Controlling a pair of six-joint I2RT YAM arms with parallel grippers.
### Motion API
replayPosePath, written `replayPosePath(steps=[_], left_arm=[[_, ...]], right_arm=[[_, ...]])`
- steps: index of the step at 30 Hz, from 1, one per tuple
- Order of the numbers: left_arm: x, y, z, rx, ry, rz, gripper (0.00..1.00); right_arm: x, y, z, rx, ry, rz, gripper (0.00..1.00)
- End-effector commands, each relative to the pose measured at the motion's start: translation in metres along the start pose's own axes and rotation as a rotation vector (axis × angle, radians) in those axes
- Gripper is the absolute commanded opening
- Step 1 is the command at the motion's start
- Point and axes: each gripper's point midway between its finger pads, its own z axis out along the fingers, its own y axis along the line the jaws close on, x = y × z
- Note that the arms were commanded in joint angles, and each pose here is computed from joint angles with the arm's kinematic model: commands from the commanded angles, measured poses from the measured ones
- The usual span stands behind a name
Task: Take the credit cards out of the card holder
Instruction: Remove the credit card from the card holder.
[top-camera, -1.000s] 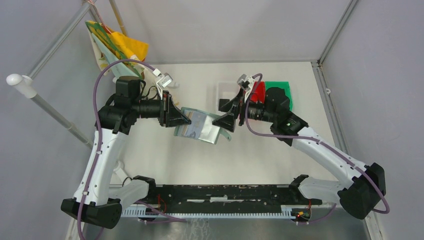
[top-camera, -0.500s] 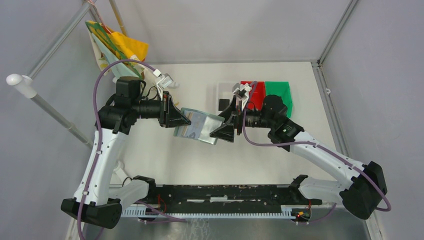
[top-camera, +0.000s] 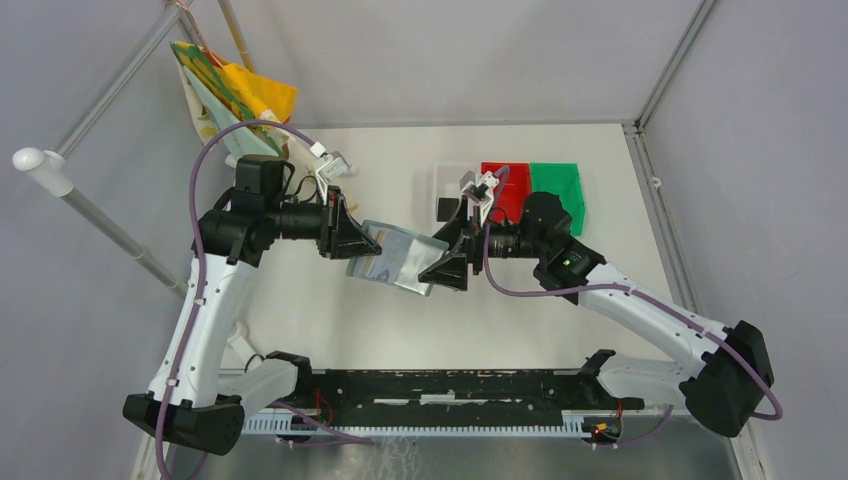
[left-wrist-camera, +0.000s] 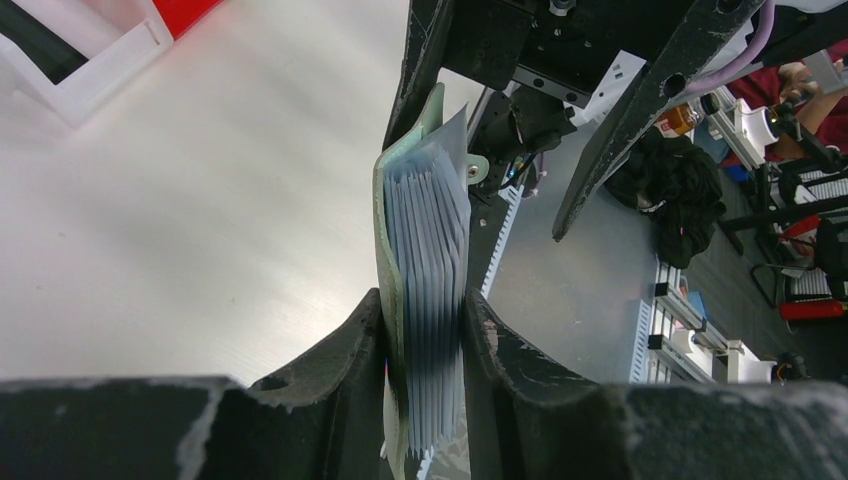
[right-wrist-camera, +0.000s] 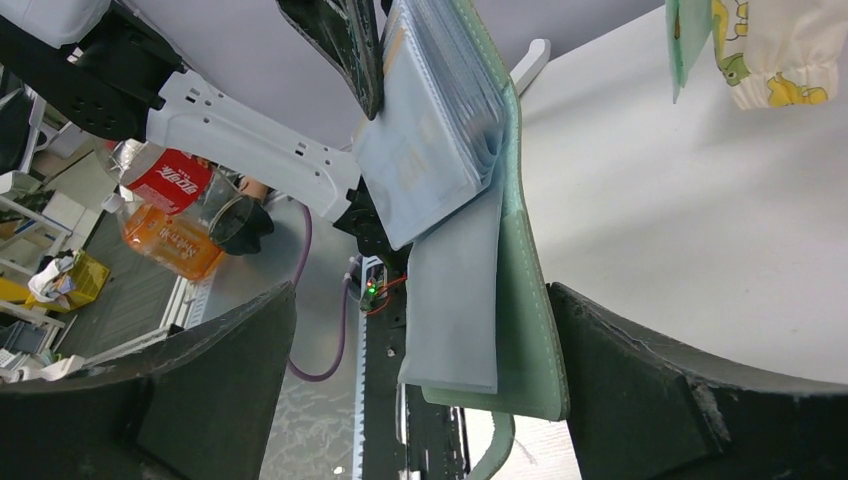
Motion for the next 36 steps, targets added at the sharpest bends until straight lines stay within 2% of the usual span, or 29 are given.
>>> replayPosePath(steps=[1,9,15,19,26,28,31,36], left_arm=[[-0.012,-0.02,-0.007,0.065,-0.034,0.106,0.02],[-0.006,-0.034,-0.011,0.129,-0.013,0.117,0.02],[-0.008,-0.044,-0.013,0.176,-0.017,0.123,0.02],[-0.008,-0.044,-0.013,0.177,-0.016,0.124,0.02],[-0.01,-0.037,-0.011,0.15,-0.018,0.13,0.02],[-0.012,-0.03,-0.009,0.122,-0.024,0.123,0.09],[-0.011,-0.014,-0.004,0.06,-0.034,0.095,0.23],[-0.003,-0.01,-0.001,0.063,-0.026,0.076,0.31]], right_arm=[[-0.007,0.014,0.001,-0.059,-0.016,-0.057,0.98],[-0.012,-0.001,0.006,0.007,0.021,-0.109,0.92],[-0.017,0.01,0.016,-0.092,0.018,-0.071,0.77],[-0.019,0.024,0.017,-0.183,-0.038,0.005,0.54],[-0.01,0.028,0.014,-0.193,-0.053,0.038,0.14],[-0.012,0.031,0.015,-0.207,-0.073,0.057,0.06],[-0.021,0.039,0.012,-0.237,-0.138,0.096,0.02],[-0.03,0.041,0.01,-0.241,-0.187,0.106,0.0]])
